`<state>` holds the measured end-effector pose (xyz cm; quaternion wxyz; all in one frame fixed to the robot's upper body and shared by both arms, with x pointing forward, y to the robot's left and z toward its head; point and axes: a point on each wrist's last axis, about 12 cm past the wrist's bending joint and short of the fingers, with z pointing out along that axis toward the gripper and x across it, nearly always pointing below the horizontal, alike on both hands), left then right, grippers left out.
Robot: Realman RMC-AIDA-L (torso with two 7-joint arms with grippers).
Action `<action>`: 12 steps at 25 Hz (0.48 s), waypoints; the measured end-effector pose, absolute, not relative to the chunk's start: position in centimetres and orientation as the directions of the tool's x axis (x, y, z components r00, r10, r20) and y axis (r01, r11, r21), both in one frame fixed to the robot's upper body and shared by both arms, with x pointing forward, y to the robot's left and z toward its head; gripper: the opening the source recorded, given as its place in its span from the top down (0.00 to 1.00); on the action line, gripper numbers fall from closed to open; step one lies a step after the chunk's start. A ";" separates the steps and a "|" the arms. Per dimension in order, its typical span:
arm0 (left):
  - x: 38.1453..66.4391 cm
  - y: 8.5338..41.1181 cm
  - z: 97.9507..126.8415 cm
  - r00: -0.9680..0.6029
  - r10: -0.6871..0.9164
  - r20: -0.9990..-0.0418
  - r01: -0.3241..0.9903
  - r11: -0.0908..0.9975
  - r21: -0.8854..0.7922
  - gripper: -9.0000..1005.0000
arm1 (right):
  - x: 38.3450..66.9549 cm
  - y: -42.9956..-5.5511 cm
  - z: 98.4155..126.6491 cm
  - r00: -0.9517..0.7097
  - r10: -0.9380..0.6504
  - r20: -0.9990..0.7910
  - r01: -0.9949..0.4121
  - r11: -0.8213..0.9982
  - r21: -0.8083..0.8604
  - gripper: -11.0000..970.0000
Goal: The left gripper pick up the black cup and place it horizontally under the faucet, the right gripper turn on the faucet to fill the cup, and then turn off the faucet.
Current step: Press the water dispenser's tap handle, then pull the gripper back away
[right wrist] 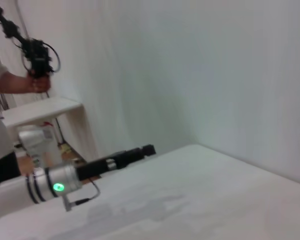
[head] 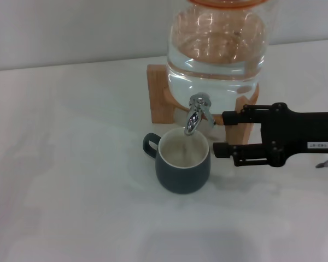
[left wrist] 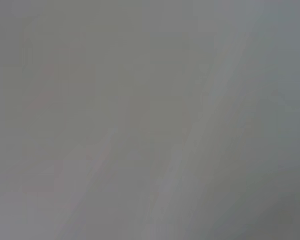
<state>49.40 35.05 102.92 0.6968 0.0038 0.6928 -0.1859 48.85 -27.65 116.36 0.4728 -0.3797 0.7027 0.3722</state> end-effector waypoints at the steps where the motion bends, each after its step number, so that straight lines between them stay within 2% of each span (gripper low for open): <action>1: 49.4 35.0 102.9 -0.029 -0.254 -0.967 0.264 0.931 -0.252 0.57 | 48.5 -27.6 116.6 -0.258 -0.174 -0.950 -0.893 0.419 0.165 0.20; 5: 49.6 35.3 103.2 -0.021 -0.244 -0.970 0.263 0.934 -0.240 0.57 | 47.9 -27.1 116.8 -0.251 -0.169 -0.953 -0.910 0.377 0.173 0.20; 12: 49.8 35.2 103.3 -0.017 -0.241 -0.970 0.265 0.935 -0.237 0.57 | 47.9 -24.1 116.4 -0.242 -0.171 -0.955 -0.936 0.299 0.184 0.21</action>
